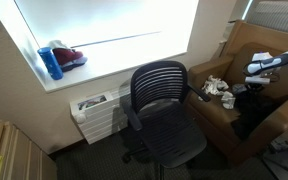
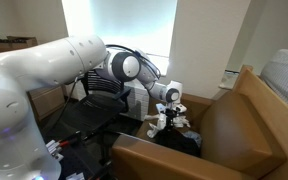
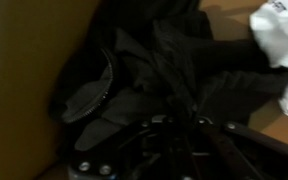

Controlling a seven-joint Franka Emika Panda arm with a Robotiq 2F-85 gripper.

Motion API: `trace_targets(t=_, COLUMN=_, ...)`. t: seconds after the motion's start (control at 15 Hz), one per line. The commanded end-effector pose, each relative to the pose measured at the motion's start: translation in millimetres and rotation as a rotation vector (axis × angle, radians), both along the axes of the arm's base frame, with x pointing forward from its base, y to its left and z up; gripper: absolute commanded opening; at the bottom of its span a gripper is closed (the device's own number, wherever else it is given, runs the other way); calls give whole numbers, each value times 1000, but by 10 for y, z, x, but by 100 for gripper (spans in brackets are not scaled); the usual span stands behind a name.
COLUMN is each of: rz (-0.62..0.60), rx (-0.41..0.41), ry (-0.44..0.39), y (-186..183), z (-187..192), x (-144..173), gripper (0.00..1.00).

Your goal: Take the black jumper off the sofa and put it on the back of the black chair

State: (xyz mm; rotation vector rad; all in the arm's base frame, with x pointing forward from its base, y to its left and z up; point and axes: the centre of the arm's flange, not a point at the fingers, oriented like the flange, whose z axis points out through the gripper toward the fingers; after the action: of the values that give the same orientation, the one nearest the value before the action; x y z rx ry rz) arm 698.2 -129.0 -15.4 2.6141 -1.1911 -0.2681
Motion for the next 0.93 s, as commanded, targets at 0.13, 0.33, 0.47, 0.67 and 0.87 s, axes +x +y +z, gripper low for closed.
trace_targets(t=0.13, rz=132, rx=12, ry=-320, y=320, z=1313, x=55, gripper=2)
trace_targets(t=0.33, rz=188, rx=20, ry=-450, y=460, z=1919, x=155, gripper=2)
trace_targets(t=0.47, rz=204, rx=19, ry=-521, y=584, z=2296, x=153, gripper=2)
trace_targets(t=0.67, rz=194, rx=3, ry=-640, y=777, z=2844, x=86, gripper=2)
trace_targets(t=0.87, rz=151, rx=14, ry=-798, y=980, z=3382, x=-42, gripper=2)
